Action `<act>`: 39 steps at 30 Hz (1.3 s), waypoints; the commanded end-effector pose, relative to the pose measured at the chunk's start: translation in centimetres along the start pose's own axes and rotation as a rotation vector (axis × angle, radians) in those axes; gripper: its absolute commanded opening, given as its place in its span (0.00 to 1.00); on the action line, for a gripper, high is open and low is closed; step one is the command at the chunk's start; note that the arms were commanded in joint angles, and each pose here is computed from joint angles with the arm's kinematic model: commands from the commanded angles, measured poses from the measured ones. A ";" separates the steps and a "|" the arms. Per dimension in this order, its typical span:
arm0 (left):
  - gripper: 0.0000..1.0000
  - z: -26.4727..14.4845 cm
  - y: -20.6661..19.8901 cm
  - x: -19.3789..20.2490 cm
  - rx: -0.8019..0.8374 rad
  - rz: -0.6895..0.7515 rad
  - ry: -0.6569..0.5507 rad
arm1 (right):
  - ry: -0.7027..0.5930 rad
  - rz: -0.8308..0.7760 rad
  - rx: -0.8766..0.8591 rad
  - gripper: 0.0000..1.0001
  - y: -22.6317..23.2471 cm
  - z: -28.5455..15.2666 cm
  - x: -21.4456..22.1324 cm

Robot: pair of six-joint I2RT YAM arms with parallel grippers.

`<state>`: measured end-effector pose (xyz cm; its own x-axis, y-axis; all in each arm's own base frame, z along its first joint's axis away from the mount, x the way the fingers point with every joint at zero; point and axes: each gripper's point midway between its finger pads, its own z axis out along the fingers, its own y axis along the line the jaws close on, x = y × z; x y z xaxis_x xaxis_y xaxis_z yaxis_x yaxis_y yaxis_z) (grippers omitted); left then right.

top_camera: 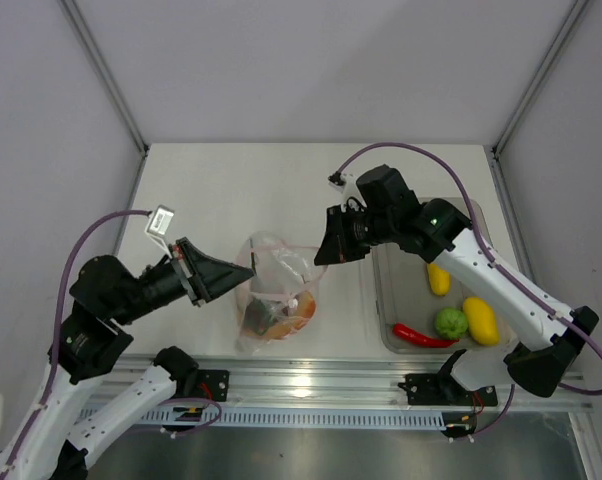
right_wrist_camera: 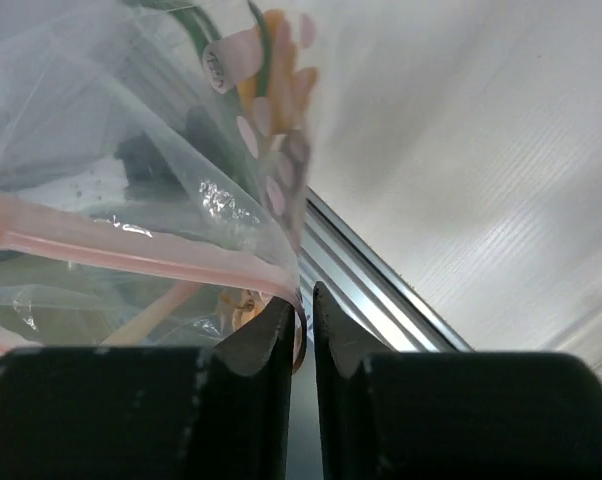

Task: Place the food in the zip-top bag and seal the zipper
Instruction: Pick up the fake fruit from the bin.

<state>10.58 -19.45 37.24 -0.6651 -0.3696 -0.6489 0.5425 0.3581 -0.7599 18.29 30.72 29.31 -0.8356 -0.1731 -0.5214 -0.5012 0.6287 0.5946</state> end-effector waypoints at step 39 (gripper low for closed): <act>0.01 3.1 1.7 1.9 0.066 -0.044 0.087 | -0.367 0.566 0.984 0.77 -28.1 -10.5 3.7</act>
<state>11.91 -21.70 33.17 -0.7463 -0.2980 -0.5952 0.4995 0.3403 -0.7967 25.52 5.48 16.85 -0.7610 0.3854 -0.5219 0.3667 0.9191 0.1440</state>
